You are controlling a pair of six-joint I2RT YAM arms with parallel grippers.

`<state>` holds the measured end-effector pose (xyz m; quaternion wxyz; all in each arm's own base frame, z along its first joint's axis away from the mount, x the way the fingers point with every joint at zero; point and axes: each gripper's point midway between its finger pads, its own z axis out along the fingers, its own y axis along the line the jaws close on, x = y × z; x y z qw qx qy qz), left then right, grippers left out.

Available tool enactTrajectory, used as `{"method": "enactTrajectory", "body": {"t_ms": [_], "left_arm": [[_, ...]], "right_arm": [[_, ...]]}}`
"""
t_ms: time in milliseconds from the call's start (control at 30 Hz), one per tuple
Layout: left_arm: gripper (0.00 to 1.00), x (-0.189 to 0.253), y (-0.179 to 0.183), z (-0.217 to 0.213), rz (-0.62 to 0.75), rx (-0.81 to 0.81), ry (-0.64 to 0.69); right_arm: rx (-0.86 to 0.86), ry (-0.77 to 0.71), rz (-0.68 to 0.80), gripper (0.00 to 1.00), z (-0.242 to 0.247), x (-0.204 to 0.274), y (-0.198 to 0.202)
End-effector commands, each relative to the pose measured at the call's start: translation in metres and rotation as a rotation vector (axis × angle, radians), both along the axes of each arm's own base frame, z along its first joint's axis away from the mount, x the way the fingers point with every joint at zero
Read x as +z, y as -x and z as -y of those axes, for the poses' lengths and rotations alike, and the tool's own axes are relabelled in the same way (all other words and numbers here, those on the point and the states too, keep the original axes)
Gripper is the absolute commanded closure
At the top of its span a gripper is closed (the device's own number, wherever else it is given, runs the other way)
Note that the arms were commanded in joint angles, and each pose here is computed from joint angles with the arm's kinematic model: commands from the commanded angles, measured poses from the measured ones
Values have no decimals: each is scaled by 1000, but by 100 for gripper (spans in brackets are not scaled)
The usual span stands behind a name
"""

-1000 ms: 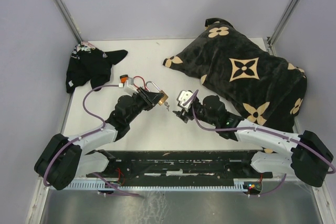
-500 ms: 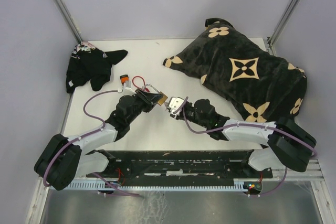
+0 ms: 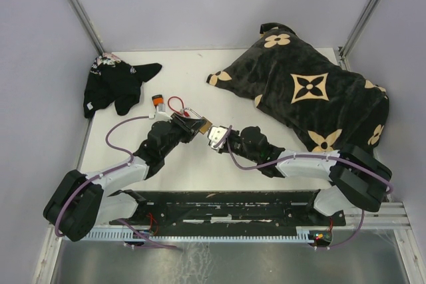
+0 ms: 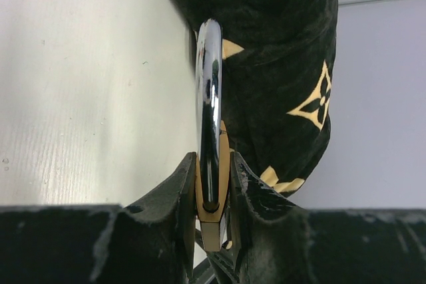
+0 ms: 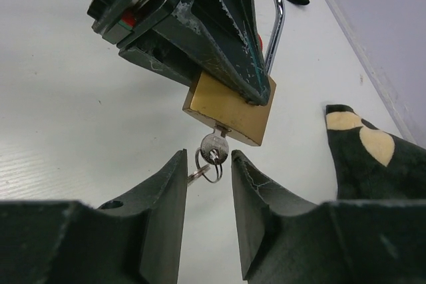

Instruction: Unlock with the key

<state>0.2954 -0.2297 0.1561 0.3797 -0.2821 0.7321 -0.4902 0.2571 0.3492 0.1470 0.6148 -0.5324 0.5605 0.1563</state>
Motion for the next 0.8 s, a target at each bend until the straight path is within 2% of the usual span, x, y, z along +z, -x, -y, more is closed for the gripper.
{"method": "enactTrajectory", "body": {"t_ms": [0, 100, 367, 633, 767], "left_arm": [[97, 56, -7, 6, 115, 8, 134], [97, 56, -7, 7, 115, 5, 136], [97, 61, -1, 13, 133, -25, 161], [97, 73, 12, 24, 197, -89, 221], [97, 82, 19, 27, 252, -123, 234]], "right_arm": [[-6, -72, 70, 61, -14, 31, -8], [-15, -73, 81, 64, -15, 31, -11], [-60, -109, 77, 82, -15, 32, -18], [-103, -257, -10, 97, -14, 43, -17], [-73, -334, -78, 98, -16, 55, -11]]}}
